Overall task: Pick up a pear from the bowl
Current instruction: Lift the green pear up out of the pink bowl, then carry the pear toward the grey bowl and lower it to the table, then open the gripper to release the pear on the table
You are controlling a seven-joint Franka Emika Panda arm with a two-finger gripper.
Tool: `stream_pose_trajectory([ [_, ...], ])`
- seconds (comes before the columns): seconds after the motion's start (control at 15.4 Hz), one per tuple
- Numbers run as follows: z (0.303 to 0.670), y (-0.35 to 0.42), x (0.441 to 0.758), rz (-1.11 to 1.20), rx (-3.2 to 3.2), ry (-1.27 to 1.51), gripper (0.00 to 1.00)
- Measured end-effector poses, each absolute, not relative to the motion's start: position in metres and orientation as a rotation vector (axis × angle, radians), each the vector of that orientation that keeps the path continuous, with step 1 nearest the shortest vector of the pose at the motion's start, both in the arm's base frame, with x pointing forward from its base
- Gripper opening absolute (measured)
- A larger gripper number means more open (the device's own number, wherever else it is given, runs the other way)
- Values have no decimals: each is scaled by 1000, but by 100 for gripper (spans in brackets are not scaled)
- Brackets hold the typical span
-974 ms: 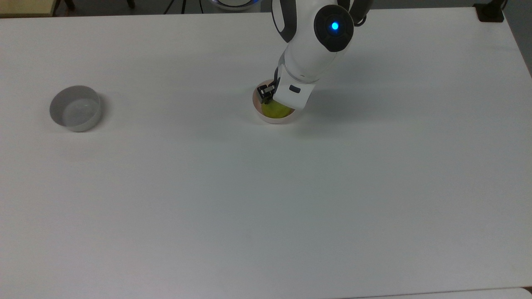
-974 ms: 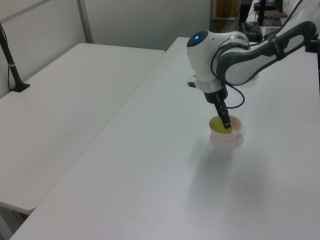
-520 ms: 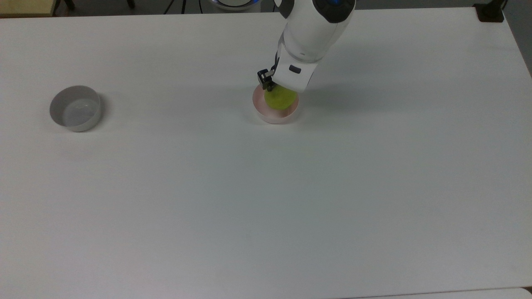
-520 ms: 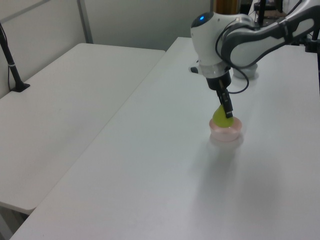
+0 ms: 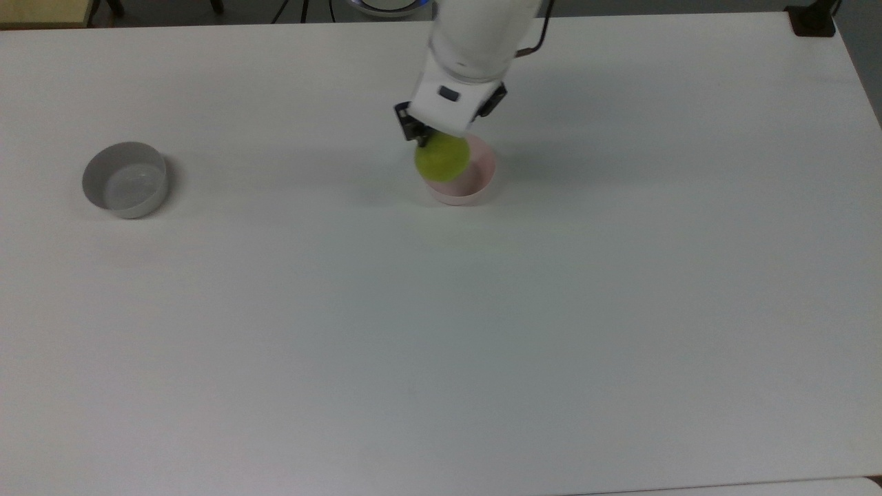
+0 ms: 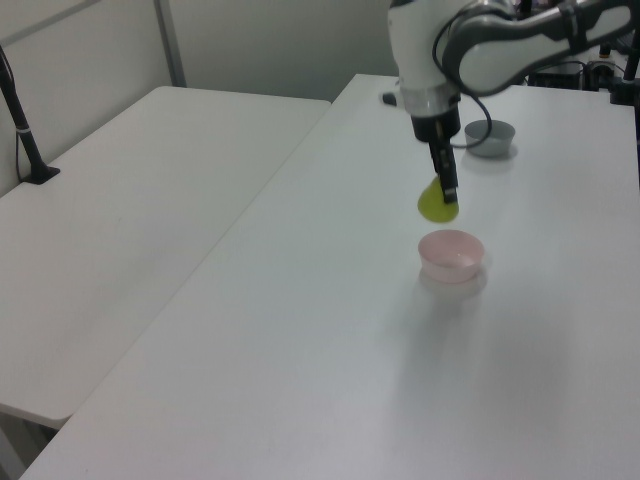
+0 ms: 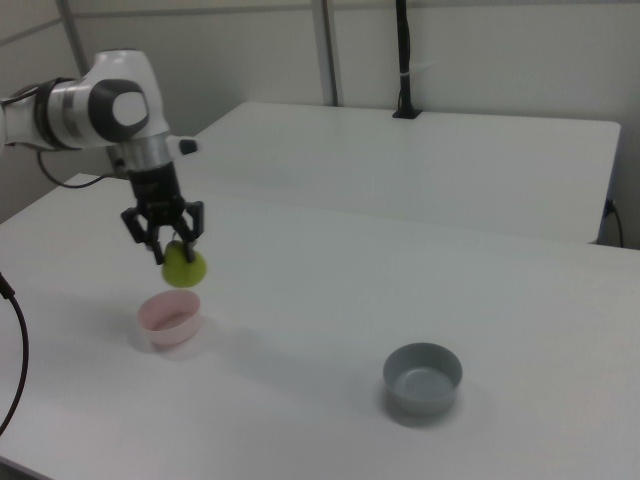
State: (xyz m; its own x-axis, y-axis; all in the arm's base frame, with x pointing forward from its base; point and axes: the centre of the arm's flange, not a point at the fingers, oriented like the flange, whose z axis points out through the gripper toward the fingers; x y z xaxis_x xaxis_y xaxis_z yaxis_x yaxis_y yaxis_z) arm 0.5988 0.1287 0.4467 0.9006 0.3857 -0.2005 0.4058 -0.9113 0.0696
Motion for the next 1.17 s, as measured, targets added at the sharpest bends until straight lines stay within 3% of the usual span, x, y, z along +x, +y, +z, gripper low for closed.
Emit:
stream_pose_trajectory([
  [0.26,468,42,616,-224,3008,411,56],
  [0.45,461,-24,618,-250,3029,276,56],
  [0.65,435,-65,626,-270,3029,214,56],
  [0.97,371,-59,647,-286,3004,244,55],
  [1.17,357,-57,652,-288,2997,250,55],
])
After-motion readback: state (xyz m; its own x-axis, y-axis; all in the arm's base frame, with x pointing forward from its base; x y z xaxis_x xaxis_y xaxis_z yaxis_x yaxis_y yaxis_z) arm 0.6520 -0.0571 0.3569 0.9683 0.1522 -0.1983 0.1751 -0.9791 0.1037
